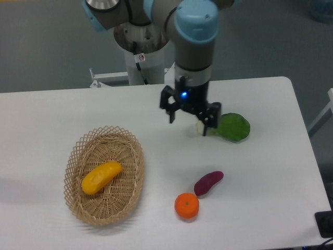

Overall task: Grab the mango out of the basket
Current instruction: 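Move the open gripper over the yellow mango in the wicker basket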

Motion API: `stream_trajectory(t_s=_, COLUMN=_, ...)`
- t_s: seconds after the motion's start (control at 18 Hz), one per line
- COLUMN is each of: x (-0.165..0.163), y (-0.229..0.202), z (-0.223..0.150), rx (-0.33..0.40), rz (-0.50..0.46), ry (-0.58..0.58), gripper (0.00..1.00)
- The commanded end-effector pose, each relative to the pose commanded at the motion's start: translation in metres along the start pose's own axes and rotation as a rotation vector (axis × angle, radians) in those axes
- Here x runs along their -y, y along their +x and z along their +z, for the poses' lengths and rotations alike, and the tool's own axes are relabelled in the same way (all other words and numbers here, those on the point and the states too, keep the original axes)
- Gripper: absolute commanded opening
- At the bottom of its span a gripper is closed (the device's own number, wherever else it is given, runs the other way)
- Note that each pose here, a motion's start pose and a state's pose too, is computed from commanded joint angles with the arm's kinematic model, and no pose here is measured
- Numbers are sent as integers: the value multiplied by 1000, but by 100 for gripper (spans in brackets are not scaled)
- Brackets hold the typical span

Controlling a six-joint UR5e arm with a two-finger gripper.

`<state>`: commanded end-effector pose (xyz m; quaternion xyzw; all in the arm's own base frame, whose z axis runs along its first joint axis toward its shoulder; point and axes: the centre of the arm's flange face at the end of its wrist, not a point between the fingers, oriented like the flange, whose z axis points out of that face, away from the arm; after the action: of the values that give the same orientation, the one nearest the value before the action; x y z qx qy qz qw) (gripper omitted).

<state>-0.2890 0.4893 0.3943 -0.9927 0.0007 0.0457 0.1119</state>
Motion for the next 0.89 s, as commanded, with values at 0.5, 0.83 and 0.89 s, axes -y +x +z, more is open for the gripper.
stream_trajectory(t_s=0.5, x=42, y=70, z=74, rx=-22, rz=111, ry=-21, gripper=100)
stream_trajectory(t_s=0.83, x=48, y=90, z=110, rx=-64, rz=323, ry=-68, gripper=100)
stream_trajectory(t_s=0.89, x=48, y=92, z=116, rx=-71, rz=329, ry=-74, gripper=100)
